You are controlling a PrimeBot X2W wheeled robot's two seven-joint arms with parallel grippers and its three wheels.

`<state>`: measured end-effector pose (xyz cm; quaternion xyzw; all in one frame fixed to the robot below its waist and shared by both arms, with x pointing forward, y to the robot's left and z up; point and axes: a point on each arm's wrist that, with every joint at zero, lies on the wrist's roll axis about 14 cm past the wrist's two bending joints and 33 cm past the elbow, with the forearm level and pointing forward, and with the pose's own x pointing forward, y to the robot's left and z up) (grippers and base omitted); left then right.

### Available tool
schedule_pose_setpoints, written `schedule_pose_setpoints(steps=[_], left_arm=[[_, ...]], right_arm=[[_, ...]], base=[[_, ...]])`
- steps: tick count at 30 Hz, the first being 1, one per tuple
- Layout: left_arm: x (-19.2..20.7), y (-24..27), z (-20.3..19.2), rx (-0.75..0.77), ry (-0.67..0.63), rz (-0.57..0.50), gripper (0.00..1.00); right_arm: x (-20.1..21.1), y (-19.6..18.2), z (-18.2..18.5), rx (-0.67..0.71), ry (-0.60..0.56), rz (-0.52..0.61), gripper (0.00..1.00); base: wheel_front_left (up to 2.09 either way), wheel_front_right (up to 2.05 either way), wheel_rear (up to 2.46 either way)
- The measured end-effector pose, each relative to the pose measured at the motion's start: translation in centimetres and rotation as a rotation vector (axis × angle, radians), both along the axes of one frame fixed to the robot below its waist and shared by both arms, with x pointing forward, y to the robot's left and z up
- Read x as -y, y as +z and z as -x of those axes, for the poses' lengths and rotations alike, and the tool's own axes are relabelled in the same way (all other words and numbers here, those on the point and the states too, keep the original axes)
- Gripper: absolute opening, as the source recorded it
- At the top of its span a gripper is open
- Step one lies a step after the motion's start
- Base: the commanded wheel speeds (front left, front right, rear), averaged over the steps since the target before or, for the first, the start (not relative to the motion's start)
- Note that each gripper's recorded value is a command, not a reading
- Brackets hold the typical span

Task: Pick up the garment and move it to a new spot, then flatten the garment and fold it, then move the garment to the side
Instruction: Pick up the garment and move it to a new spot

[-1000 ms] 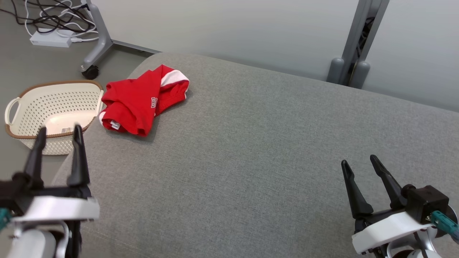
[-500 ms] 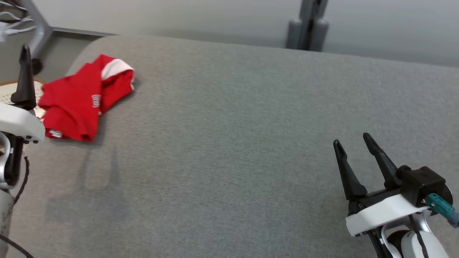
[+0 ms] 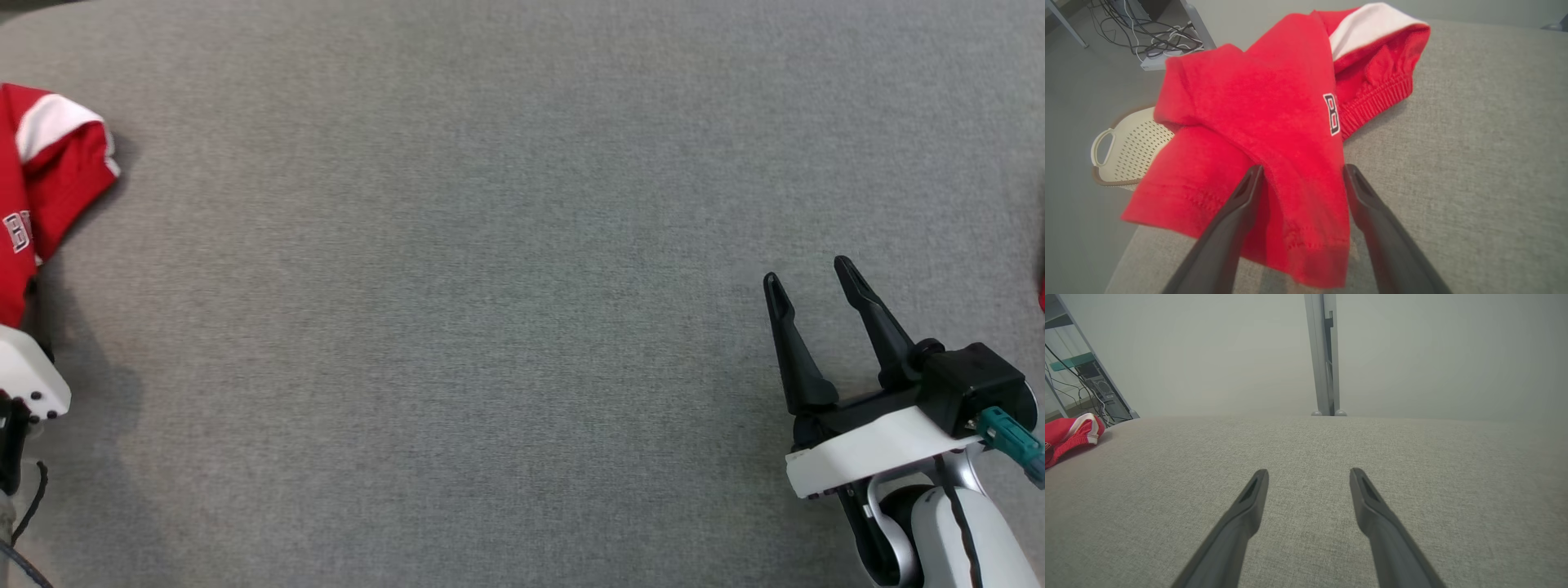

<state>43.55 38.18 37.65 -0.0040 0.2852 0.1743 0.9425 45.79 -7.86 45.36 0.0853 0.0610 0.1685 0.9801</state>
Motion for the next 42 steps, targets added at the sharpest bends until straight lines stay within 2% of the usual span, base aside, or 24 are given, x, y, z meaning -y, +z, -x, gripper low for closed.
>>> schedule_pose_setpoints(steps=[2, 3, 4, 5, 13, 16, 18, 24, 32, 42], left_arm=[[0.2, -1.7, 0.3, -0.046, 0.017, 0.019, 1.00], [0.2, -2.2, 0.4, -0.064, 0.022, 0.020, 0.94], [0.1, -2.4, 0.3, -0.066, 0.027, 0.020, 0.38], [0.0, -2.3, 0.1, -0.051, 0.028, 0.013, 0.00], [-2.5, 5.8, -3.2, 0.227, -0.009, -0.163, 0.00], [-2.5, 11.9, -5.1, 0.390, -0.046, -0.251, 0.00], [-1.7, 15.9, -5.7, 0.506, -0.080, -0.302, 0.00], [4.0, 20.7, -4.1, 0.697, -0.227, -0.356, 0.00], [12.7, 23.7, -1.2, 0.880, -0.393, -0.331, 0.00], [22.3, 22.4, 0.1, 0.932, -0.575, -0.139, 0.00]], right_arm=[[0.6, -0.6, 0.0, -0.014, -0.016, 0.009, 1.00], [0.8, -0.8, -0.1, -0.018, -0.021, 0.011, 1.00], [1.1, -0.9, -0.1, -0.020, -0.028, 0.015, 1.00], [1.3, -1.0, -0.2, -0.021, -0.033, 0.020, 1.00], [2.0, 0.7, -0.1, 0.024, -0.055, 0.021, 1.00], [2.2, 1.6, 0.3, 0.044, -0.063, 0.014, 1.00], [2.4, 2.3, 0.5, 0.063, -0.070, 0.011, 1.00], [2.8, 4.1, 1.2, 0.104, -0.083, 0.000, 1.00], [4.0, 5.3, 2.1, 0.134, -0.117, -0.004, 1.00], [6.5, 5.7, 3.3, 0.139, -0.185, -0.003, 1.00]], base=[[0.00, 0.00, 0.00], [0.00, 0.00, 0.00], [0.00, 0.00, 0.00], [0.00, 0.00, 0.00], [0.00, 0.00, 0.00], [0.00, 0.00, 0.00], [0.00, 0.00, 0.00], [0.00, 0.00, 0.00], [0.00, 0.00, 0.00], [0.00, 0.00, 0.00]])
